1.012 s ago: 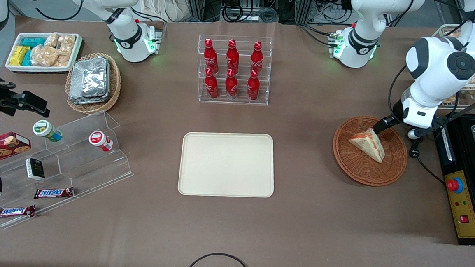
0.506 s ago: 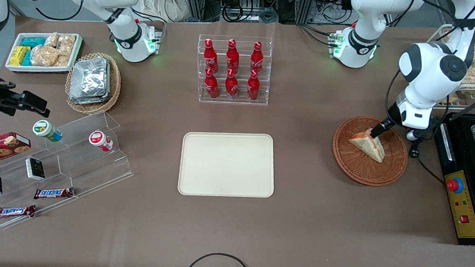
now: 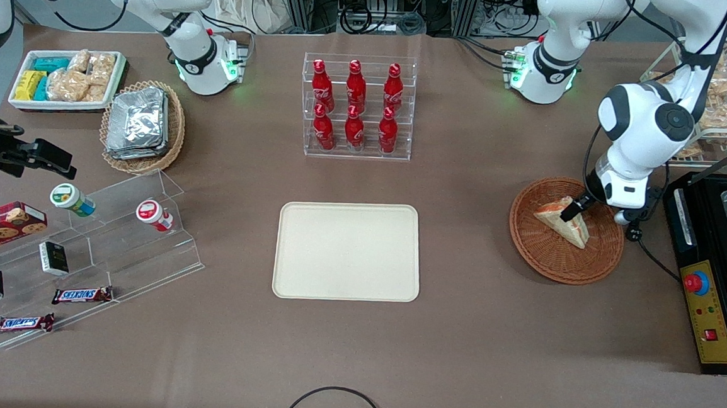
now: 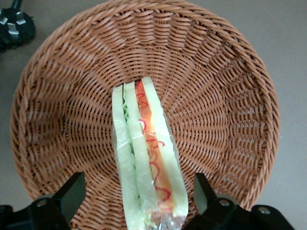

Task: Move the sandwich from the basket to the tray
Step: 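Lower the open left gripper and close it on the sandwich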

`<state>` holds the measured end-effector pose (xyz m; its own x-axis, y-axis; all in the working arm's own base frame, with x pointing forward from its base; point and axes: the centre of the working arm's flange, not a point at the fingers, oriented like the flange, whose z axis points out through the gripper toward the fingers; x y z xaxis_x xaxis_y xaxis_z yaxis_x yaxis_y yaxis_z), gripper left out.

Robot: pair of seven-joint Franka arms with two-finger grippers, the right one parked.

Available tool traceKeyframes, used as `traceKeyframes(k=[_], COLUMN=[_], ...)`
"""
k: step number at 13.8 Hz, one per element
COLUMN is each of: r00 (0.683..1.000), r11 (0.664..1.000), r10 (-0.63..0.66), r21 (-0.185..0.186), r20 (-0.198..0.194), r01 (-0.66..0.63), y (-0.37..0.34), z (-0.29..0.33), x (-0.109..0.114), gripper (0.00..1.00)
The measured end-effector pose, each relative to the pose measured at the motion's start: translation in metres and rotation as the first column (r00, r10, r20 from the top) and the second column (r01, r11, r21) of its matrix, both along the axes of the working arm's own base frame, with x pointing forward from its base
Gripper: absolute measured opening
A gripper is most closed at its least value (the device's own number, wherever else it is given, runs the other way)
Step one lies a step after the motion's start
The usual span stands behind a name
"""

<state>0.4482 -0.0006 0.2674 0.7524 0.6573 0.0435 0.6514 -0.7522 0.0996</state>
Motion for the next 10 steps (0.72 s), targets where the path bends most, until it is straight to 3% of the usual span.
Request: traceKeyframes(k=[6, 10], r00=[1.000, 1.000], r11=[1.000, 1.000], r10=[0.009, 0.008], r21=[0.001, 0.002], r20=[0.006, 0.007], r01=[-0.009, -0.008], y=[-0.010, -0.012], z=[-0.027, -0.031], x=[0.002, 0.002], gripper=[1.00, 0.82])
